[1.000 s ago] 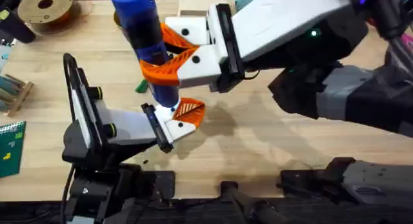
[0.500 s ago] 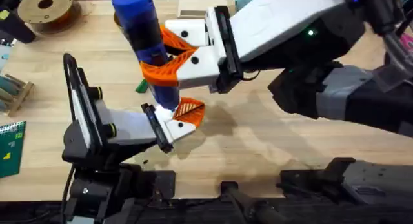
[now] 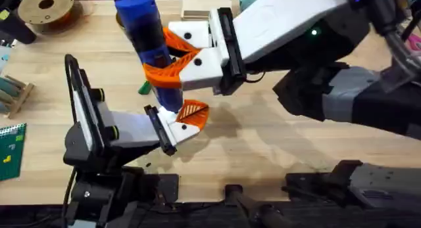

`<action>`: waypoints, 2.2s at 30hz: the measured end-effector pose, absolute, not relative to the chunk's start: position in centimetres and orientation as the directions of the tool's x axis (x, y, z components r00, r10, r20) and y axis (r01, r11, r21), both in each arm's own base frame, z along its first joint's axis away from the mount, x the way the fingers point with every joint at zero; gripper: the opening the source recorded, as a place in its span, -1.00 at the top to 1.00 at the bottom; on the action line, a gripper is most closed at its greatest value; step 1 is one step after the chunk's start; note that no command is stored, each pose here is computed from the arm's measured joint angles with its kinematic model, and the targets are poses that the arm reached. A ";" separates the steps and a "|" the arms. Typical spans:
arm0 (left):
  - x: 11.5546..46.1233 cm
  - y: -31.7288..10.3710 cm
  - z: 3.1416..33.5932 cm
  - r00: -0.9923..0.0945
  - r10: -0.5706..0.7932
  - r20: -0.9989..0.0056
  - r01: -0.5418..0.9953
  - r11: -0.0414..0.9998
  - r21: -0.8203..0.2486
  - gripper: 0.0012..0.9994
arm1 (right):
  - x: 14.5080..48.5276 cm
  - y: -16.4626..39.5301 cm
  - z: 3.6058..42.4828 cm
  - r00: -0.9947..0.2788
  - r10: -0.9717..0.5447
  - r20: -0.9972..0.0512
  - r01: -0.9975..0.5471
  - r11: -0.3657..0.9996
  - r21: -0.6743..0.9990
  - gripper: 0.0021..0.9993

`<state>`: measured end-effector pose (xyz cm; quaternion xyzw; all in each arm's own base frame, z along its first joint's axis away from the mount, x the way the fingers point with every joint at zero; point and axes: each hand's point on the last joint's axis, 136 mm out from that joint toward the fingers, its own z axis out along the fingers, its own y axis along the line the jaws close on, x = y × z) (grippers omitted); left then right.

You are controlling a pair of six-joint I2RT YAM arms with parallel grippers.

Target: Pick up the gripper from the table and insert it into the empty holder that is missing its gripper. Then pick up a screw, insert it into the mounting hole, and use the screwdriver to tighten it. Finally, clean up the table by picking up the vegetable and placing it into the bucket.

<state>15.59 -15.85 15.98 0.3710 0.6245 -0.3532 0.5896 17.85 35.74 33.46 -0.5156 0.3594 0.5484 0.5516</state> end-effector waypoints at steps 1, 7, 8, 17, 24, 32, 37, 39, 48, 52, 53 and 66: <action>15.6 -15.8 16.0 -0.030 0.047 -0.998 0.880 0.476 -0.004 0.99 | 17.9 35.7 33.4 0.142 0.233 -0.962 -0.976 -0.132 -0.176 0.99; 15.6 -15.8 16.0 -0.030 0.047 -0.998 0.880 0.476 -0.004 0.99 | 18.0 35.8 33.3 0.150 0.231 -0.961 -0.975 -0.127 -0.182 0.99; 15.6 -15.9 16.0 -0.030 0.047 -0.998 0.880 0.475 -0.004 0.99 | 18.0 35.8 33.3 0.149 0.230 -0.962 -0.975 -0.127 -0.182 0.99; 15.6 -15.8 16.0 -0.030 0.047 -0.998 0.880 0.476 -0.004 0.99 | 18.0 35.8 33.2 0.151 0.228 -0.962 -0.975 -0.127 -0.184 0.99; 15.6 -15.8 16.0 -0.029 0.047 -0.998 0.880 0.476 -0.003 0.99 | 17.6 35.5 34.4 0.209 0.280 -0.937 -0.961 -0.116 -0.250 0.99; 15.6 -15.8 16.0 -0.029 0.047 -0.998 0.880 0.476 -0.004 0.99 | 17.1 35.1 38.8 0.302 0.377 -0.876 -0.928 -0.095 -0.361 0.99; 15.6 -15.8 16.0 -0.029 0.047 -0.998 0.880 0.476 -0.003 0.99 | 17.8 35.4 40.1 0.287 0.348 -0.892 -0.930 -0.122 -0.347 0.99; 15.6 -15.8 16.0 -0.029 0.047 -0.998 0.880 0.476 -0.003 0.99 | 18.7 35.4 39.2 0.255 0.301 -0.919 -0.942 -0.136 -0.306 0.99; 15.6 -15.8 16.0 -0.029 0.047 -0.998 0.880 0.476 -0.003 0.99 | 27.1 31.3 32.4 0.138 0.018 -0.990 -0.990 0.003 -0.138 0.99; 15.6 -15.8 16.0 -0.029 0.047 -0.998 0.880 0.476 -0.003 0.99 | 30.6 28.1 30.1 0.119 -0.082 -0.990 -0.986 0.111 -0.127 0.99; 15.6 -15.8 16.0 -0.029 0.047 -0.998 0.880 0.476 -0.003 0.99 | 31.4 27.3 29.7 0.116 -0.105 -0.988 -0.982 0.139 -0.130 0.99; 15.6 -15.8 16.0 -0.029 0.047 -0.998 0.880 0.476 -0.003 0.99 | 38.2 16.5 20.8 0.042 -0.622 -0.782 -0.843 0.398 -0.362 0.99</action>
